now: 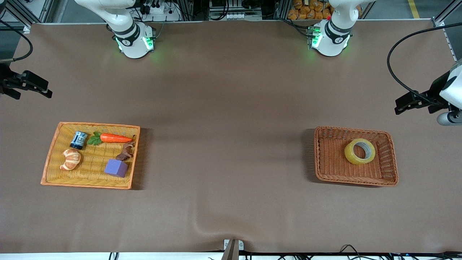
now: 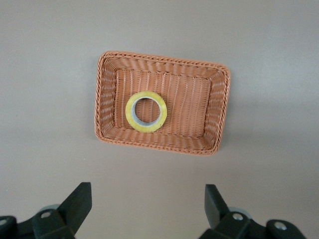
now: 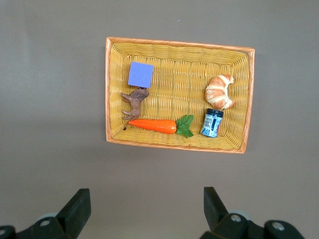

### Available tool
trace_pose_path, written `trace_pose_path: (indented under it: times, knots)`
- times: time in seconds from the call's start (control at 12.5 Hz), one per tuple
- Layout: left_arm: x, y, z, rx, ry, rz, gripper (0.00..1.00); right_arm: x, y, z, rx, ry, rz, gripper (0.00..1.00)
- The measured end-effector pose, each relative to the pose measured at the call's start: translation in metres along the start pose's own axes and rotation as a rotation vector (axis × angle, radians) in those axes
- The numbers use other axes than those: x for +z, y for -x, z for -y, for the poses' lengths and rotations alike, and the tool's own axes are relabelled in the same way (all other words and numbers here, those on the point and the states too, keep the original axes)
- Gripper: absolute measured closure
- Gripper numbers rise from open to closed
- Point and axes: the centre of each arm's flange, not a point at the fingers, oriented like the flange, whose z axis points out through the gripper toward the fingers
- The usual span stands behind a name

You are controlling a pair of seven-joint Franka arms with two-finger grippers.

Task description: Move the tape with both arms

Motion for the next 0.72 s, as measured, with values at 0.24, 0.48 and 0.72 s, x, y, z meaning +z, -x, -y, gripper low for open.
trace_pose_path:
  times: [0.24,0.48,0.72]
  knots:
    - [-0.015,0.012,-0.002,-0.008,0.028,-0.005,0.0,0.0,0.0,0.0,-0.002,0.0,0.0,0.0]
    - [-0.014,0.021,-0.001,-0.021,0.038,0.013,0.0,0.0,0.0,0.0,-0.002,0.0,0.0,0.0]
    - [-0.016,0.026,-0.011,-0.004,0.035,0.012,0.0,0.0,0.0,0.0,-0.002,0.0,0.0,0.0]
